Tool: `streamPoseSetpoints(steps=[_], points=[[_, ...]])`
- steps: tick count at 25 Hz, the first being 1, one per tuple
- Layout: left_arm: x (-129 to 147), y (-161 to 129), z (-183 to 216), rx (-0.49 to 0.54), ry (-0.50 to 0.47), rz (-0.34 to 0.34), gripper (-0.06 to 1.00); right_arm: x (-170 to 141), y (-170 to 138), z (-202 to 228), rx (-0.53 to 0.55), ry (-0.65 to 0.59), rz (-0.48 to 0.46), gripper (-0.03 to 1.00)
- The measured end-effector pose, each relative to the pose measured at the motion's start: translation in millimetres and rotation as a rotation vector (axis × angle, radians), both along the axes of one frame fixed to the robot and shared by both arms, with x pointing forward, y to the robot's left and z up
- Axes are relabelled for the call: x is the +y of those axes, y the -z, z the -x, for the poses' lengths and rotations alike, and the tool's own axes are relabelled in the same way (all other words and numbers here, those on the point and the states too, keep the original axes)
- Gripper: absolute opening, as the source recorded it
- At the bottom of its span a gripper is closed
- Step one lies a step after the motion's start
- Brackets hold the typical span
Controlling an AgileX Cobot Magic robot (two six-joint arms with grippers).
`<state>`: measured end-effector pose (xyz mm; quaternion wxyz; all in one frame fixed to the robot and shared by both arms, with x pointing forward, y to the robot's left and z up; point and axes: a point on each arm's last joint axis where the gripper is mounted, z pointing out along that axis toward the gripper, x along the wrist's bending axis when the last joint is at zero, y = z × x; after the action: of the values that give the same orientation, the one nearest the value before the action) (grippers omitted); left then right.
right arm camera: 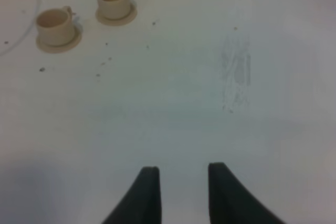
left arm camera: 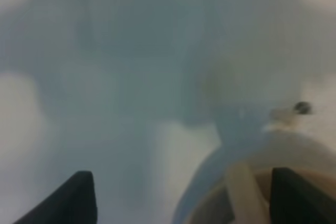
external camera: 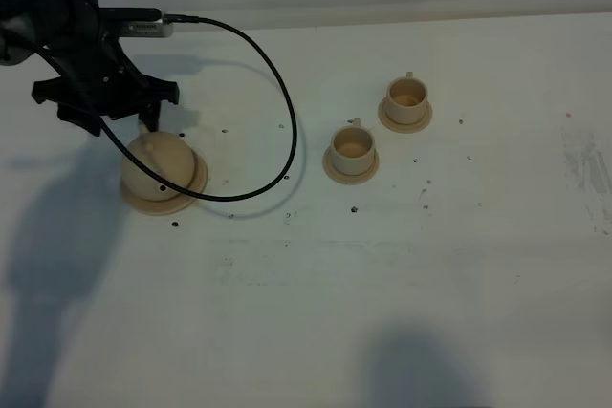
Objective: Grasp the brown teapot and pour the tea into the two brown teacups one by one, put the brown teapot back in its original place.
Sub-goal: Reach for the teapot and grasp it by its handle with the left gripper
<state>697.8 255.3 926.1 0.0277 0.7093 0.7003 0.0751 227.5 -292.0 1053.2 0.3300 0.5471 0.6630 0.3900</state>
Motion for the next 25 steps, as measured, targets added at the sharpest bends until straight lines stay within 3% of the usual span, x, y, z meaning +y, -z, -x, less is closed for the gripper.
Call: streamPoseSetpoints(steps=[8,12,20,25], points=[[31,-2,12,0.160,-0.023,-0.138,0.63,0,0,0,0.000,0.000,0.000,0.22],[34,-3,19,0.234,-0.030,-0.154,0.63,0,0,0,0.000,0.000,0.000,0.22],[35,-3,20,0.242,-0.024,-0.159,0.63,0,0,0,0.000,0.000,0.000,0.22],[41,-5,19,0.236,-0.015,-0.205,0.63,0,0,0,0.000,0.000,0.000,0.22]])
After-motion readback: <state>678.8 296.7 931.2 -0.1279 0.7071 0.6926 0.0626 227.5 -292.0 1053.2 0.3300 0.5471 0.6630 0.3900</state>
